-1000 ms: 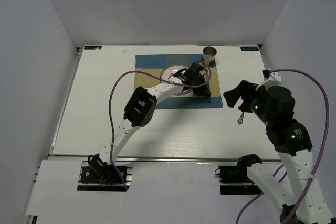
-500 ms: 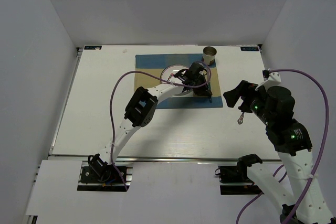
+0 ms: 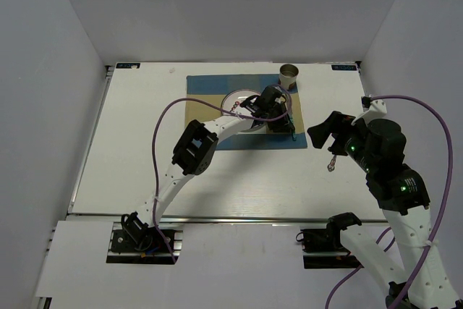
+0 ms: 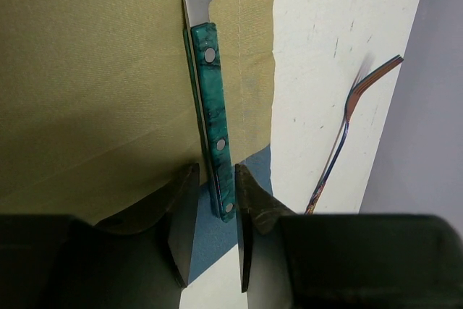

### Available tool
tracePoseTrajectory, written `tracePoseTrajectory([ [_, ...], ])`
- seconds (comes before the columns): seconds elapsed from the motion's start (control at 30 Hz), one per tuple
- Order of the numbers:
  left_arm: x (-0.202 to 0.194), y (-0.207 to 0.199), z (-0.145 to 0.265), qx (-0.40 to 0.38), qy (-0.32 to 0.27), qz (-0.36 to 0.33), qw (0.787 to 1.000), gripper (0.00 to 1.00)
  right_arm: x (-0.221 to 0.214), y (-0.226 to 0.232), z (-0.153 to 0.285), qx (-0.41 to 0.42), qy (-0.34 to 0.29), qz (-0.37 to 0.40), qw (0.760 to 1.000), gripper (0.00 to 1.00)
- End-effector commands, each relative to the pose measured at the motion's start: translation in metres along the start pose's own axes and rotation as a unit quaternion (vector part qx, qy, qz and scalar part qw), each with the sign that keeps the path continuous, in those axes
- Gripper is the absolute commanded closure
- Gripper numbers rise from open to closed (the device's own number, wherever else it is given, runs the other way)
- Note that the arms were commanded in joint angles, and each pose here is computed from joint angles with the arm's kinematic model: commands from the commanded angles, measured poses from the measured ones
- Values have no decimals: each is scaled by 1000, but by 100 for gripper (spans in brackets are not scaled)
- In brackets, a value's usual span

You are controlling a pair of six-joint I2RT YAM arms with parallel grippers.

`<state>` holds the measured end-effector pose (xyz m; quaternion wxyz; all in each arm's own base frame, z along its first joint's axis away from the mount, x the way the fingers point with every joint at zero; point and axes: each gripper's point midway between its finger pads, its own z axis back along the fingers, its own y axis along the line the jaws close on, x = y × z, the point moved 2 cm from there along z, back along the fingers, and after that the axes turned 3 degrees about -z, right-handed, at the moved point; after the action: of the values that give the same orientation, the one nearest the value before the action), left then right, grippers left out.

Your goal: Set the dinner table for one person

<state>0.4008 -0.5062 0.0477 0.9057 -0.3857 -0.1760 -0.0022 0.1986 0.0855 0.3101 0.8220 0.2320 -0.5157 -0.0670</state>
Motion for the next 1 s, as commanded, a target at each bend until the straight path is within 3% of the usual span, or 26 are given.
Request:
tracePoseTrajectory([
  [0.0,8,-14,7,-13,-11,-12,1000,62,3,2,-1,8,-7,9,1000,11],
  [0.2,8,-19,14,-14,-7,-18,1000,60,0,1,-4,7,-5,7,1000,11],
  [0.33,13,-37,44,-1,-20,-44,999,53,-5,-14,-15,-31,-9,-12,999,11],
  [0.4,17,-59,72,-8,-33,-69,997,45,-13,-25,-24,-62,-8,-38,997,11],
  [0.43,16,-58,81,1,-34,-73,997,41,-14,-29,-27,-73,-11,-48,996,11],
  [0.47,20,-77,106,-7,-53,-91,994,3,-13,-33,-32,-84,-21,-57,995,11],
  [0.53,15,-64,124,19,-62,-97,993,2,-13,-56,-42,-146,-45,-68,986,11],
  [0.6,20,-80,165,10,-91,-107,990,2,-13,-77,-58,-209,-50,-69,974,11],
  [0.67,13,-62,182,38,-88,-105,990,2,-29,-93,-83,-248,-8,-64,967,11],
  [0.7,21,-66,209,40,-111,-106,987,2,-34,-100,-91,-264,2,-65,962,11],
  [0.73,15,-54,220,67,-106,-104,987,2,-36,-110,-97,-282,10,-70,957,11],
  [0.77,19,-27,230,124,-129,-97,979,2,-48,-123,-108,-308,35,-67,948,11],
  [0.8,22,-26,257,141,-154,-98,973,2,-49,-135,-110,-337,36,-63,939,11],
  [0.83,7,2,268,197,-140,-93,966,2,-54,-155,-112,-370,47,-68,925,11],
  [0.9,11,32,316,268,-177,-81,943,2,-56,-183,-110,-408,49,-85,908,11],
  [0.97,-3,69,336,324,-176,-76,926,2,-73,-194,-119,-407,83,-106,904,11],
])
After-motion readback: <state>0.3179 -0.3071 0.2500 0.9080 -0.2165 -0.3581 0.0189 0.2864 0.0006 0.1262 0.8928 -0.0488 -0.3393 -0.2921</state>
